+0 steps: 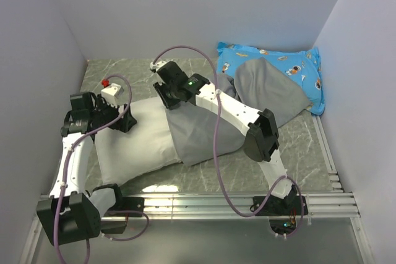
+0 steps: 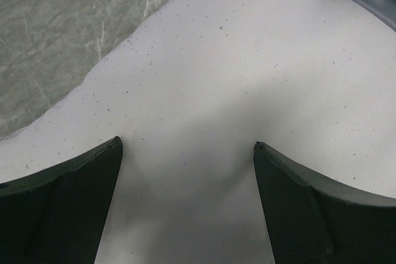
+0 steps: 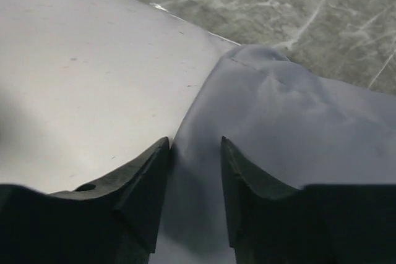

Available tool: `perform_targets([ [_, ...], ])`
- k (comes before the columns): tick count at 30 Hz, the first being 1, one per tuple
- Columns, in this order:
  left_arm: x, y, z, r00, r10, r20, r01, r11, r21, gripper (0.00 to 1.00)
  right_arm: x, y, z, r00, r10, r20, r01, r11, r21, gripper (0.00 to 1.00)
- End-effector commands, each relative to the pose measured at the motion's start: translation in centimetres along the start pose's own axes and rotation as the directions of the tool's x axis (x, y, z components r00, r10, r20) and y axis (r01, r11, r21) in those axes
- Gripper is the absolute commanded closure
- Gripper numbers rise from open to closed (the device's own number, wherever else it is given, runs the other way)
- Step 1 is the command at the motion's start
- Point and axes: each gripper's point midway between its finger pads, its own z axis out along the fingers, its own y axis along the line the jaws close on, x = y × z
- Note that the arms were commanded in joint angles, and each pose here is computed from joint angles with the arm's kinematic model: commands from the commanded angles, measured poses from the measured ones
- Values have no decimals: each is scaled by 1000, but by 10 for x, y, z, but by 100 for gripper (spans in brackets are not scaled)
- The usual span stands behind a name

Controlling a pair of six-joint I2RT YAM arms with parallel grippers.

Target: Put the pillow into the pillowcase

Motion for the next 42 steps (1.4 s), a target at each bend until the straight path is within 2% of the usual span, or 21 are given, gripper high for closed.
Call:
perform_targets([
  [1,16,1,5,999,-40,-36,40,999,-3,9,-2,-8,2,1000,-6,2,6,999,33,62],
  [3,18,-2,11,997,-60,-40,60,998,23,11,-2,0,1,1000,-6,-2,6,1000,-9,70],
  [6,18,-5,18,997,-72,-38,74,995,68,17,-6,14,-1,1000,-1,5,2,996,-85,93],
  [7,15,-12,19,997,-72,-30,75,991,113,27,-9,19,-3,1000,1,10,0,993,-114,100],
  [8,17,-15,23,996,-77,-41,82,987,138,33,-15,24,-6,1000,8,29,-4,989,-145,100],
  [9,16,-21,24,996,-76,-40,81,983,167,50,-22,29,-13,999,11,49,-2,985,-174,100],
  [12,11,-40,28,997,-70,-34,76,962,261,73,-43,49,-35,993,31,116,6,953,-303,100],
  [13,10,-47,29,997,-74,-31,79,954,289,91,-47,59,-42,991,43,128,7,931,-365,100],
  [15,-5,-65,28,997,-76,22,63,929,365,100,-62,80,-63,983,74,168,18,872,-489,100],
  [18,-38,-100,12,982,-145,119,61,848,527,100,-78,110,-95,976,105,193,41,777,-628,100],
  [19,-46,-111,6,963,-256,84,163,804,571,100,-81,117,-103,975,125,185,27,757,-653,100],
  [21,-75,-133,-12,937,-323,134,164,745,647,100,-94,130,-130,965,143,222,51,723,-689,100],
  [26,-89,-148,-28,879,-464,106,276,678,681,100,-121,132,-164,930,177,321,89,741,-666,100],
  [32,-57,-107,9,699,-715,21,581,585,566,100,-121,102,-86,934,161,318,61,807,-588,100],
  [35,-45,-84,19,678,-734,29,624,596,505,98,-112,100,-63,941,123,317,81,825,-560,100],
  [36,-53,-75,17,740,-667,86,551,674,491,72,-110,98,-60,942,114,315,84,829,-553,100],
  [37,-54,-73,13,772,-629,87,517,702,490,59,-108,95,-58,945,107,310,82,839,-538,89],
  [38,-38,-65,12,760,-650,21,577,689,438,47,-102,91,-61,953,95,288,73,849,-523,79],
  [39,-60,-52,1,875,-466,131,384,833,398,33,-103,80,-67,952,93,292,66,869,-491,54],
  [41,-57,-42,-9,943,-312,115,263,911,318,27,-101,65,-99,949,84,303,69,885,-460,33],
  [42,-52,-40,-24,988,-117,104,84,958,274,18,-101,57,-113,946,82,315,71,893,-445,16],
])
